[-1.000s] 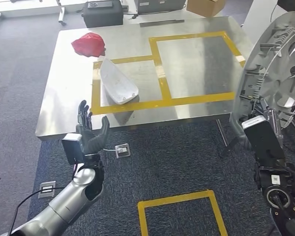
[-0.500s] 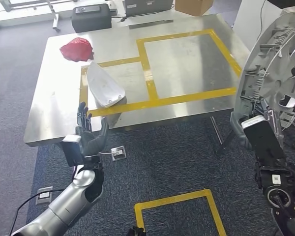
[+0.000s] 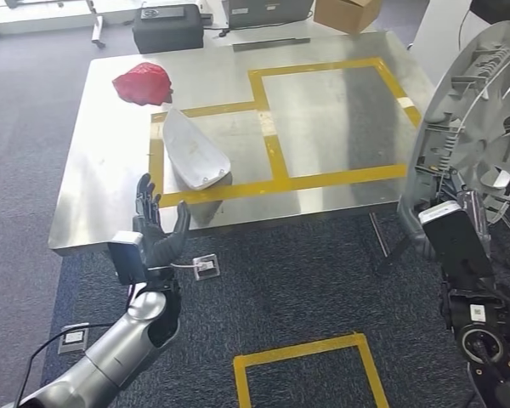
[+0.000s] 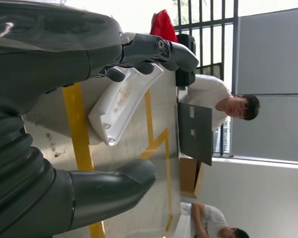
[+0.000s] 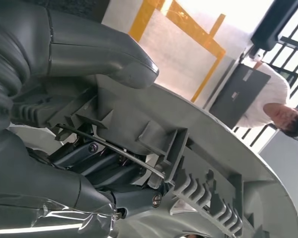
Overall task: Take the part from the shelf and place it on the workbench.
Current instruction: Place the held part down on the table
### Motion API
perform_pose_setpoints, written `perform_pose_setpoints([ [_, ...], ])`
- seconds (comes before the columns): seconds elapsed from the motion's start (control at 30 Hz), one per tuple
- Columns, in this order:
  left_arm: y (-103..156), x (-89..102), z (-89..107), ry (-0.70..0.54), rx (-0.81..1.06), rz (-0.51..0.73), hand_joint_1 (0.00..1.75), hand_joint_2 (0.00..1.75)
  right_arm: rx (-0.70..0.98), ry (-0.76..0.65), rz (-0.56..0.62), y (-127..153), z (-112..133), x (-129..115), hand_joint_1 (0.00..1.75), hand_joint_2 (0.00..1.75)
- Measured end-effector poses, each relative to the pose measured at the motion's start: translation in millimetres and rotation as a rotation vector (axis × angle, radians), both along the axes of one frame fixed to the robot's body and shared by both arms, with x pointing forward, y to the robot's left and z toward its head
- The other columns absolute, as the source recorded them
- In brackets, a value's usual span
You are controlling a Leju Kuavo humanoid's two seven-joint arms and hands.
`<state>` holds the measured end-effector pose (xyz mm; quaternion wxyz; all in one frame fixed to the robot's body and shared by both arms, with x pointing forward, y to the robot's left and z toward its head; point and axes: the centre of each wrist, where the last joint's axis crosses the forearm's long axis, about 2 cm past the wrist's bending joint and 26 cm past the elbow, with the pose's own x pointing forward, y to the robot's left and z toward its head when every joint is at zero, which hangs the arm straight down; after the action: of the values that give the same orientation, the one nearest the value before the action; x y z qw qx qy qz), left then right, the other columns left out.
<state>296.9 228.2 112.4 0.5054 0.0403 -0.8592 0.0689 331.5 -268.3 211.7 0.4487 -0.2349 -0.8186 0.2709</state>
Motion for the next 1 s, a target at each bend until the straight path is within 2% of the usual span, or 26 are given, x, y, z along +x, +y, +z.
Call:
perform_pose_setpoints([
  [0.4,4.1,-0.8,0.6,-0.008,0.011,0.006,0.00,1.75,-0.002,-0.015,0.013,1.3,6.9,4.7,1.75,1.75],
  [1.0,5.8,-4.0,-0.9,-0.008,0.019,0.009,0.00,1.75,-0.001,-0.008,0.023,4.5,2.9,3.4,1.75,1.75],
])
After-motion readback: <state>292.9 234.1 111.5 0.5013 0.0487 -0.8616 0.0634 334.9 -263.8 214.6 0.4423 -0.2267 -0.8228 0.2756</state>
